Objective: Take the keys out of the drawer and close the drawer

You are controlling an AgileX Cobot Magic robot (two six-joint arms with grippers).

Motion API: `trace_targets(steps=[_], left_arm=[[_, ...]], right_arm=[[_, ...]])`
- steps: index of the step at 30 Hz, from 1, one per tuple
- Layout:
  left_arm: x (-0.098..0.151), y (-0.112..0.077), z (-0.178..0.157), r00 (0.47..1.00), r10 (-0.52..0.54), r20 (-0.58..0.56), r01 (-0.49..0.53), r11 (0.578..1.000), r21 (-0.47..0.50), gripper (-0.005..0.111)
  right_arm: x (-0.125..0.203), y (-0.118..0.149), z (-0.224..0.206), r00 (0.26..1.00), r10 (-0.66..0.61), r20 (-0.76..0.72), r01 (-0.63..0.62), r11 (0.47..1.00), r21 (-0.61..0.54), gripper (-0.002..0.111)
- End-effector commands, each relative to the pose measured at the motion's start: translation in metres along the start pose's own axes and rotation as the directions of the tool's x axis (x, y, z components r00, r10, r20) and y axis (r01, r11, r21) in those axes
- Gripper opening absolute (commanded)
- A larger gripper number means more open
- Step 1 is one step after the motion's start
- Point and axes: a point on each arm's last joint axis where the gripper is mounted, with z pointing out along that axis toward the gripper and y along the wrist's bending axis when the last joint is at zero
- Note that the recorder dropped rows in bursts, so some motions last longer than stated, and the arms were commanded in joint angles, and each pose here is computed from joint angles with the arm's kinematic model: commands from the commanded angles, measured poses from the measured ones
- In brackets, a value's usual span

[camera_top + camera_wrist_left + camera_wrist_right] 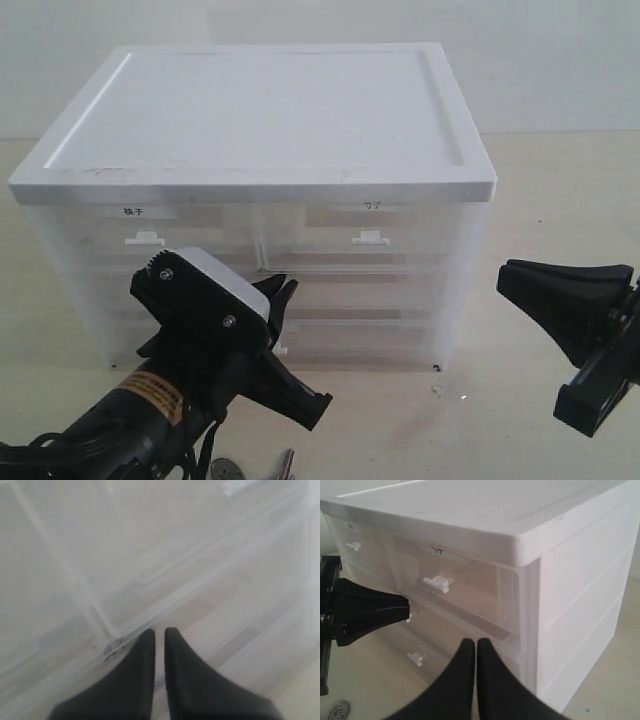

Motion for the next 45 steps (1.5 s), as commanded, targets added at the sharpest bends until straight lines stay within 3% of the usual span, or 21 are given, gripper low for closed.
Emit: trace_targets(steps=[1, 14, 20, 29, 34, 38, 41, 45], left_arm=[[-0.003, 0.001, 0.004, 1.0, -0.031, 0.006, 0.031, 0.999, -0.014, 0.004], [-0.014, -0.004, 0.007, 0.998, -0.046, 0.041, 0.046, 0.999, -0.007, 0.004], [-0.027, -0.008, -0.025, 0.996, 0.031, 0.089, -0.036, 0.998, 0.049, 0.004], [-0.073, 0.01, -0.096, 0.958, -0.116, 0.261, 0.057, 0.973, 0.224, 0.004], [-0.089, 0.036, -0.13, 0.929, -0.156, 0.336, 0.057, 0.956, 0.287, 0.004], [-0.091, 0.07, -0.161, 0.889, -0.261, 0.376, 0.124, 0.928, 0.351, 0.004], [-0.085, 0.093, -0.18, 0.83, -0.361, 0.425, 0.196, 0.902, 0.384, 0.004], [-0.071, 0.107, -0.191, 0.787, -0.414, 0.458, 0.232, 0.886, 0.402, 0.004]], right_arm=[[-0.002, -0.001, 0.0, 1.0, -0.004, 0.008, 0.004, 1.0, 0.005, 0.0], [-0.002, -0.001, 0.0, 1.0, -0.005, 0.008, 0.005, 1.0, 0.003, 0.0], [-0.005, 0.001, 0.0, 0.999, -0.002, 0.044, 0.003, 1.0, -0.021, 0.0], [-0.006, 0.004, 0.0, 0.998, -0.014, 0.06, 0.017, 0.999, -0.05, 0.0], [-0.011, 0.006, -0.004, 0.996, -0.064, 0.067, 0.066, 0.997, -0.029, 0.0], [-0.025, 0.013, -0.025, 0.987, -0.118, 0.106, 0.104, 0.987, 0.126, 0.0], [-0.038, 0.022, -0.052, 0.977, -0.1, 0.189, 0.044, 0.958, 0.283, 0.0], [-0.046, 0.035, -0.084, 0.933, -0.127, 0.336, -0.026, 0.909, 0.416, 0.0]])
